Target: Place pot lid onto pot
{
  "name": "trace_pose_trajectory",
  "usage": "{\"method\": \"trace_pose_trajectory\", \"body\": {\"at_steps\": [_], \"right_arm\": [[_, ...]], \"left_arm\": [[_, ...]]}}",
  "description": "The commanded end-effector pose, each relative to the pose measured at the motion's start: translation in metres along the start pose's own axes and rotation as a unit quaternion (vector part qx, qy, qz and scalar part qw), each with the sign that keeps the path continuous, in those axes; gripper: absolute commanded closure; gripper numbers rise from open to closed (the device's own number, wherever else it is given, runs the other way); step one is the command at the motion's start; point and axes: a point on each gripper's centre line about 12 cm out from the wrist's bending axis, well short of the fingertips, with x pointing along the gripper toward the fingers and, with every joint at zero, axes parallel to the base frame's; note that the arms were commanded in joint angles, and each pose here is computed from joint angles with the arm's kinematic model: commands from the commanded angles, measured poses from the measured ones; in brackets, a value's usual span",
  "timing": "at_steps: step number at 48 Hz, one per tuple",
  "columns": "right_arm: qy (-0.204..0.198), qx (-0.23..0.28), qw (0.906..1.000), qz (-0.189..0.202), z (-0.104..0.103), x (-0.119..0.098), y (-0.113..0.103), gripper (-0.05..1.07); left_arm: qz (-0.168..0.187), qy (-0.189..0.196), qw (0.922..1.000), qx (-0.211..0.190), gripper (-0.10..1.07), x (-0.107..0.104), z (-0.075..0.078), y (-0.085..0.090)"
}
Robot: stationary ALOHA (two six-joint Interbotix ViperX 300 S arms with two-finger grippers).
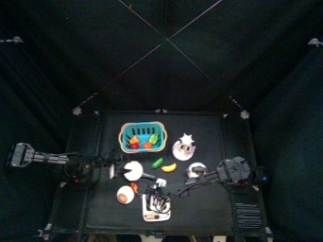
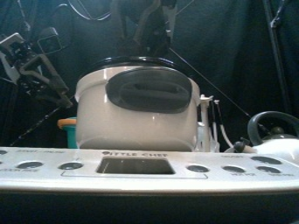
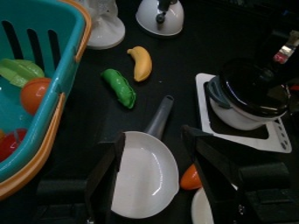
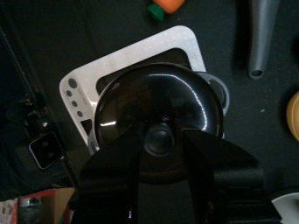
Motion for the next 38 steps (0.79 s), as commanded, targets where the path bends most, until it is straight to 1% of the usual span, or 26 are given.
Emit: {"method": "trace_pose_trajectory", "body": {"at_steps": [1, 9, 33, 38], "right_arm": [[-0.021, -0.001, 0.9997, 0.012, 0.0072, -0.0186, 0.0047, 0.45], [-0.017, -0.002, 0.9998, 0.011, 0.0069, -0.0133, 0.006, 0.45], [-0.015, -0.001, 0.9998, 0.015, 0.0074, -0.0114, 0.0075, 0.44], [-0.017, -0.001, 0.9997, 0.017, 0.0079, -0.0128, 0.0088, 0.41]], "left_arm": [[0.0, -0.008, 1.0, 0.003, 0.08, 0.0003, 0.0054, -0.0006], [0.0, -0.007, 1.0, 0.003, 0.08, 0.0002, 0.0048, -0.0005], [0.001, -0.004, 1.0, 0.002, 0.08, 0.0001, 0.0024, 0.0003], [0.001, -0.003, 1.0, 0.002, 0.08, 0.0001, 0.0017, 0.0005]]}}
